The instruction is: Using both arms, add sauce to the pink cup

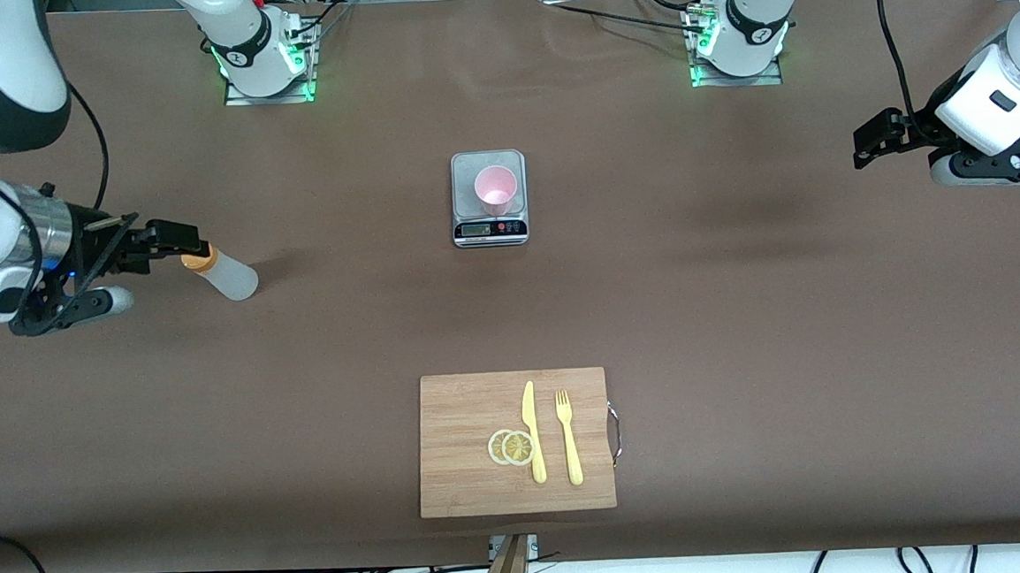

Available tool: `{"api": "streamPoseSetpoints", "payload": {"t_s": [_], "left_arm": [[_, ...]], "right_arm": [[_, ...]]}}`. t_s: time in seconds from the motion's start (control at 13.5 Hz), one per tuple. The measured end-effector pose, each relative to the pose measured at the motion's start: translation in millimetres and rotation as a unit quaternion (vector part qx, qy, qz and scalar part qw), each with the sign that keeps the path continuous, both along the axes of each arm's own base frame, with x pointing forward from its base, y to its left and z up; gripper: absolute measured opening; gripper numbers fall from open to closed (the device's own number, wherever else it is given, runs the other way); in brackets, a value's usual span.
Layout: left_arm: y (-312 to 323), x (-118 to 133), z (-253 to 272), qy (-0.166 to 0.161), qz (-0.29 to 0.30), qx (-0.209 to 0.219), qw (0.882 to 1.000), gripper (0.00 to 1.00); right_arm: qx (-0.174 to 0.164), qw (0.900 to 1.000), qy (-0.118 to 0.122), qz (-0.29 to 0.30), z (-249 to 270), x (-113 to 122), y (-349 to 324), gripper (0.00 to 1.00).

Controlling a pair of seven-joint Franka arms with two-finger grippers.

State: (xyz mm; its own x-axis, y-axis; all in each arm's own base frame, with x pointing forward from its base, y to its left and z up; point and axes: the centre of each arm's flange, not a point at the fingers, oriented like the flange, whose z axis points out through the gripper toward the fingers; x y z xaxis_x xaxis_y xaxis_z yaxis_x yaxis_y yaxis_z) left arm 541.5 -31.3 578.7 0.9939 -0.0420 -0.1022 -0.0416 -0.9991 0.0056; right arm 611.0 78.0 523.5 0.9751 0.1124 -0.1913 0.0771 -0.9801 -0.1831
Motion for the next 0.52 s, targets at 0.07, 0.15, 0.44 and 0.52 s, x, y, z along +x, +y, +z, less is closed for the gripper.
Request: {"api": "streamPoseSetpoints", "payload": {"t_s": [0.07, 0.15, 0.44, 0.52], "left_arm": [[0, 0, 0, 0.0, 0.0, 0.0, 1.0, 1.0], [0, 0, 0, 0.0, 0.0, 0.0, 1.0, 1.0], [0, 0, 0, 0.0, 0.0, 0.0, 1.0, 1.0], [0, 0, 0, 0.0, 0.0, 0.0, 1.0, 1.0]], "right_arm": [[-0.013, 1.0, 0.007, -0.02, 0, -9, 6, 1.0], [-0.027, 0.999, 0.012, -0.031, 0, -16, 9, 1.0], [-0.043, 0.999, 0.005, -0.033, 3, -30, -8, 1.0], [-0.045, 0.998, -0.004, -0.04, 3, -27, -20, 1.0]]}}
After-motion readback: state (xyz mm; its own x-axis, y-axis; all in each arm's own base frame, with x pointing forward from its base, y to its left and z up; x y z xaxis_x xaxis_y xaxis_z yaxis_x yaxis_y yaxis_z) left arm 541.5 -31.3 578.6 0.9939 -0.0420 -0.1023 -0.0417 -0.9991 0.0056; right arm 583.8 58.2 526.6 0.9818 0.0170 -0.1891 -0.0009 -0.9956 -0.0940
